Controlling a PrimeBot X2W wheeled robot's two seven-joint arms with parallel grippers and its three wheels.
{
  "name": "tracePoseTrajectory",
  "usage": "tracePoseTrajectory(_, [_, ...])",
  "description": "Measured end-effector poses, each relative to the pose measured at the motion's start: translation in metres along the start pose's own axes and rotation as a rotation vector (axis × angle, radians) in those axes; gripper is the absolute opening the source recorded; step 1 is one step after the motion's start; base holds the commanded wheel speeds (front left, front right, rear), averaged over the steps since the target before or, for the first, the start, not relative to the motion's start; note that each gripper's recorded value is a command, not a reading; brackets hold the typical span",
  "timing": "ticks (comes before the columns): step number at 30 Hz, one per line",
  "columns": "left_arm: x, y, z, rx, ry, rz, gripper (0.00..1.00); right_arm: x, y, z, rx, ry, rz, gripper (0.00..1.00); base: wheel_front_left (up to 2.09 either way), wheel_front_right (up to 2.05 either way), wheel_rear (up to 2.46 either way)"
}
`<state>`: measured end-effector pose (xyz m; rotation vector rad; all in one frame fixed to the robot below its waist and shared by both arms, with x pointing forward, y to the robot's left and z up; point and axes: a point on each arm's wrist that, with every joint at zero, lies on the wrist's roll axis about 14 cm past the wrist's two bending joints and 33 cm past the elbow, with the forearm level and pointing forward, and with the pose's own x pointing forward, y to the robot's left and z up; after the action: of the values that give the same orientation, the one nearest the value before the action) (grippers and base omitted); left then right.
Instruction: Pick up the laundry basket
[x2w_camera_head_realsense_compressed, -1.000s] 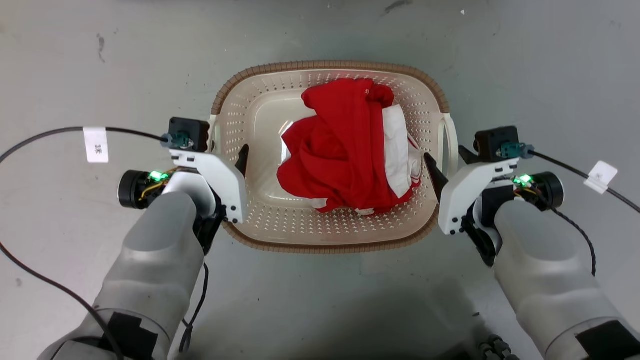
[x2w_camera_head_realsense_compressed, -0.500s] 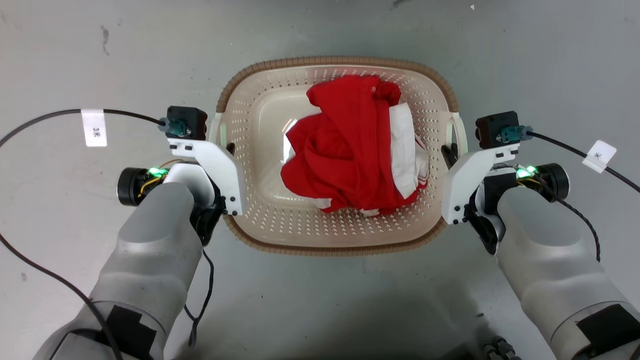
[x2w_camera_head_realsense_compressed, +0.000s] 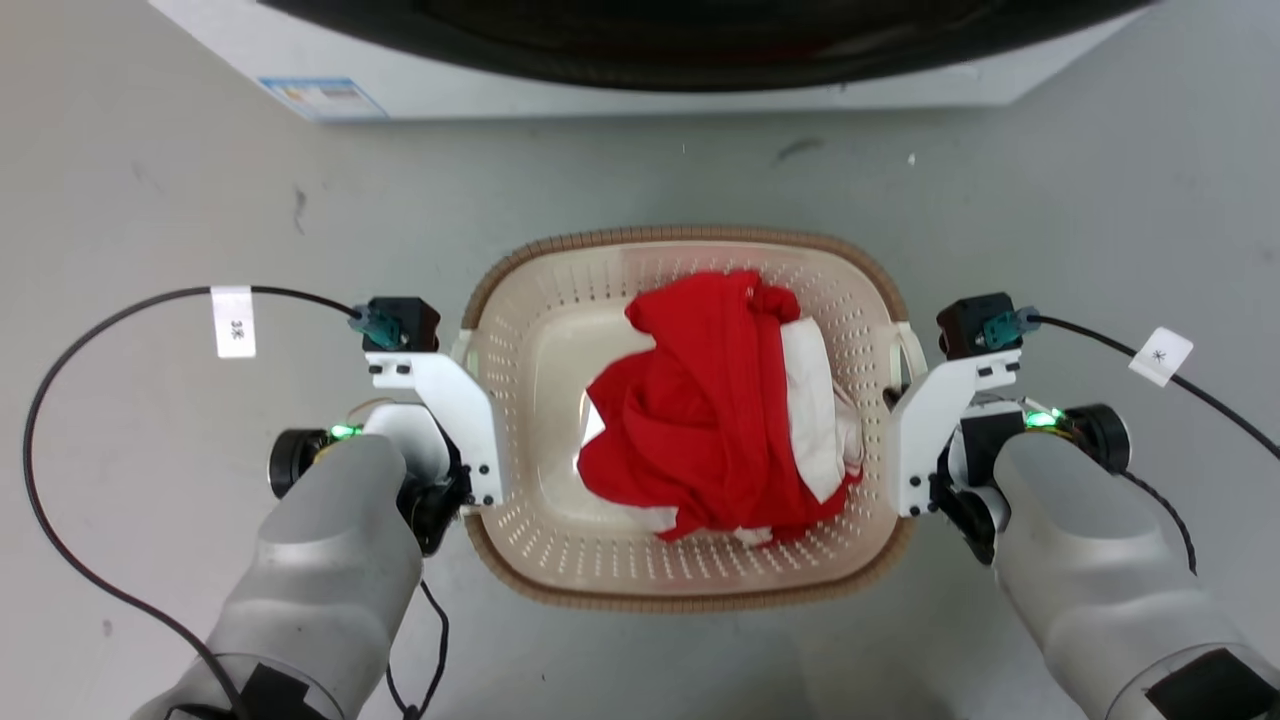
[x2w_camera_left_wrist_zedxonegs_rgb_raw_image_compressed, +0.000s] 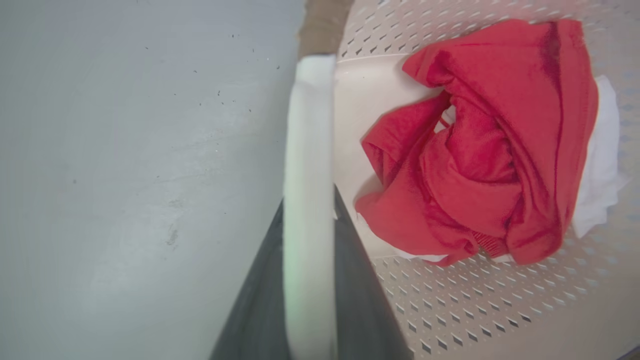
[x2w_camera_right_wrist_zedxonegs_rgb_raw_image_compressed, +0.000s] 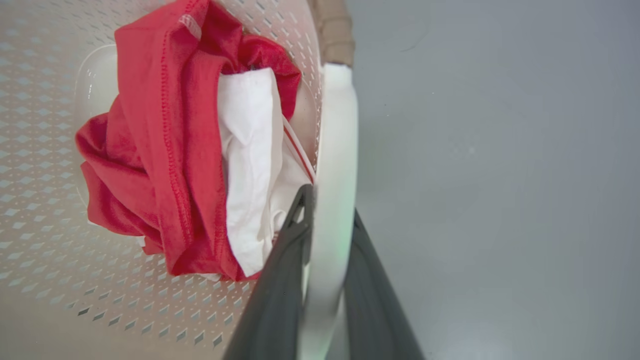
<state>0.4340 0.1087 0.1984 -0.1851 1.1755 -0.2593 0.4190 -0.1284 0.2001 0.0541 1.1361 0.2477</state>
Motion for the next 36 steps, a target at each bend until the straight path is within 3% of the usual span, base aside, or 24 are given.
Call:
tracePoseTrajectory(25, [-0.134, -0.035, 0.033, -0.023, -0.050, -0.027, 0.00, -0.122, 0.026, 0.045, 0.000, -0.007, 0.029, 0.00, 0.00, 0.00, 0.00])
tracePoseTrajectory(36, [-0.161, -0.048, 0.017, -0.019, -0.047, -0.040, 0.00, -0.155, 0.030, 0.034, 0.000, 0.025, 0.024, 0.00, 0.00, 0.00, 0.00])
